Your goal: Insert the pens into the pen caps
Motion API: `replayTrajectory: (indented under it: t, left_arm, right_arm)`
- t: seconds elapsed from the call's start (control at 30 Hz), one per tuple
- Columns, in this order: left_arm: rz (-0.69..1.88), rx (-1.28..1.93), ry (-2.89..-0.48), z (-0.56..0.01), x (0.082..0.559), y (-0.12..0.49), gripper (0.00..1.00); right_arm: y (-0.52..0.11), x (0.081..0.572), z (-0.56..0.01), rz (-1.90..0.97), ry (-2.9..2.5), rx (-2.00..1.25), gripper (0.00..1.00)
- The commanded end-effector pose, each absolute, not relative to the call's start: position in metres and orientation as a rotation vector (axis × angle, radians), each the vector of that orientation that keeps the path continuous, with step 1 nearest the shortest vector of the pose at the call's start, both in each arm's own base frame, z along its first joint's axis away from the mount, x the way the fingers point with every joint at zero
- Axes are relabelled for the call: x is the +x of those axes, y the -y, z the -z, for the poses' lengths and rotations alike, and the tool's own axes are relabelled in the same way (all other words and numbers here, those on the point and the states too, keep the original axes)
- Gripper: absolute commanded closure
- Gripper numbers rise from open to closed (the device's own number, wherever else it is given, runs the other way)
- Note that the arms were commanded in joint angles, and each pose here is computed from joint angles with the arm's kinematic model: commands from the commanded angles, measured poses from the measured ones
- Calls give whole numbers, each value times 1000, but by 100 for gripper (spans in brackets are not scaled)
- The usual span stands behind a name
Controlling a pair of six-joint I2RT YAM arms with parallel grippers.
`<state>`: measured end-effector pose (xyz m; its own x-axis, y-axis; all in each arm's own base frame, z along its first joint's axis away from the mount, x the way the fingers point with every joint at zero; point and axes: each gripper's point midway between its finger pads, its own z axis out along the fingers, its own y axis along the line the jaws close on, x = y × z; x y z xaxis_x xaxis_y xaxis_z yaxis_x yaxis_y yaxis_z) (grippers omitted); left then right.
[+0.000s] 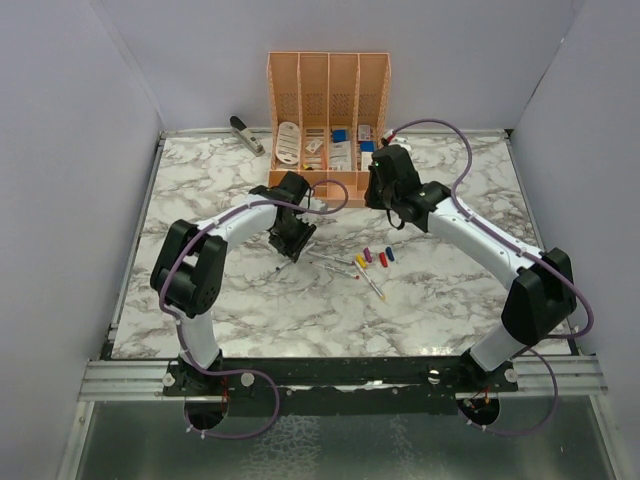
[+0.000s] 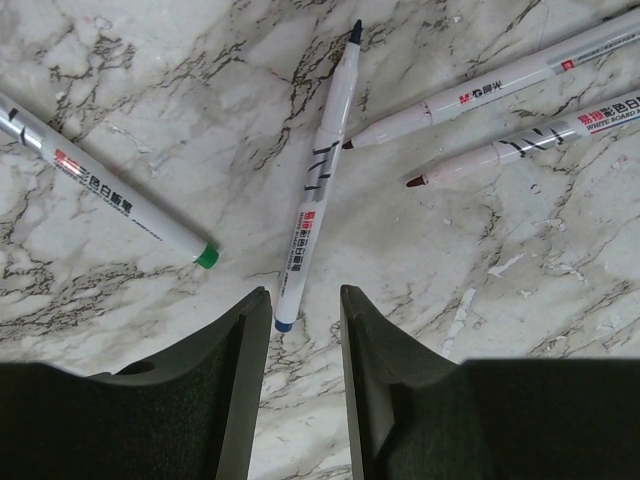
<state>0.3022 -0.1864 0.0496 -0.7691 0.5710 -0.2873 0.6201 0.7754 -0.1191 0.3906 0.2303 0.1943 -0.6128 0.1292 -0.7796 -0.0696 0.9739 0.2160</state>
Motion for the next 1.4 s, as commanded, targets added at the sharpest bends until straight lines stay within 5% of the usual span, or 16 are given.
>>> replayTrajectory:
  t: [0.0,0.6,1.37]
  left_arm:
    - [218,960,-2783,-38,298,183,64]
    - [183,928,-2746,-17,319,196,64]
    - [2,1142,-3062,44,253,161,77]
  right_arm:
    - [-229,389,-201,-301,-2198,71,83]
    - [-219,377,-192,-293,-2196,67,83]
    - [-195,382,-208,-233,-2144,180,83]
